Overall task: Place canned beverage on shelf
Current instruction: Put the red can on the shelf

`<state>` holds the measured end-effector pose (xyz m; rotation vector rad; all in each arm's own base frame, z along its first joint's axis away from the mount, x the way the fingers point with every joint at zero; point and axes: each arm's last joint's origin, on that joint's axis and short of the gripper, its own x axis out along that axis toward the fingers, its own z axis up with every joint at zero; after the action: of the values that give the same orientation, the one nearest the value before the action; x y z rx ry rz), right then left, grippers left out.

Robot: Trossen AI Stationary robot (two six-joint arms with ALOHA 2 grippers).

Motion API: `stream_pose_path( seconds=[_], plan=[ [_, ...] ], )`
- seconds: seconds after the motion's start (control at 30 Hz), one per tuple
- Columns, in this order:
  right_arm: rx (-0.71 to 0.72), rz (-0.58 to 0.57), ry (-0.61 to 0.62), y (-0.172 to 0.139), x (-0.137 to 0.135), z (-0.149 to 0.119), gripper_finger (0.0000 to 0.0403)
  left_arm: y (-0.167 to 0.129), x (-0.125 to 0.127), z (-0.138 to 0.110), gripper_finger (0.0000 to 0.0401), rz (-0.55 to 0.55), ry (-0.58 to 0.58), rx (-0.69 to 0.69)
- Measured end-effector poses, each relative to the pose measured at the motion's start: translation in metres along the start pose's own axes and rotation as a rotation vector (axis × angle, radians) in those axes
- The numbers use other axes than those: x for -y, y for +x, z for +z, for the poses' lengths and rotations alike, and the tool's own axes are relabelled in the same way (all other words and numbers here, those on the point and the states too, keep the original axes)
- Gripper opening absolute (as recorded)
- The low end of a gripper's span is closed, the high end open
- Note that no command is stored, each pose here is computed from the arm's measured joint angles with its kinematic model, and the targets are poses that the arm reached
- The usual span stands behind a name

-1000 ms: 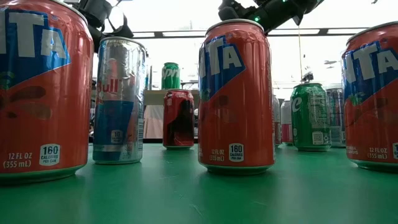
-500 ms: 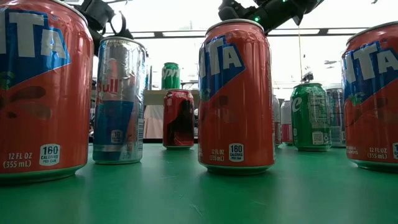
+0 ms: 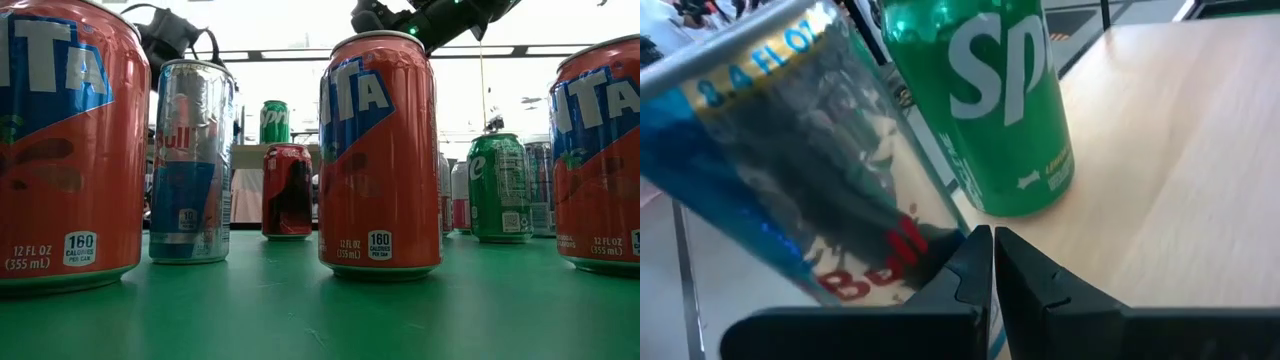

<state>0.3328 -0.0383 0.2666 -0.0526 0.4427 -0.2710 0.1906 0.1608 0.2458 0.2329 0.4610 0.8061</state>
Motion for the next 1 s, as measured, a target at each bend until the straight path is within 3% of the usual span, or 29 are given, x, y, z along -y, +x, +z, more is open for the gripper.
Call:
stream_pose_path(
  seconds=[0.47, 0.77, 1.0],
  plan=[
    [0.000, 0.000, 0.000, 0.000, 0.000, 0.000, 0.0009, 0.014, -0.001, 0.011, 0.0000, 0.002, 0.001, -0.005],
    [-0.001, 0.000, 0.001, 0.000, 0.000, 0.000, 0.0009, -0.013, -0.009, 0.018, 0.0000, 0.003, -0.002, 0.003],
    [-0.002, 0.000, 0.007, 0.000, 0.000, 0.000, 0.0009, -0.035, -0.012, 0.013, 0.0000, -0.028, 0.085, -0.081]
  ],
)
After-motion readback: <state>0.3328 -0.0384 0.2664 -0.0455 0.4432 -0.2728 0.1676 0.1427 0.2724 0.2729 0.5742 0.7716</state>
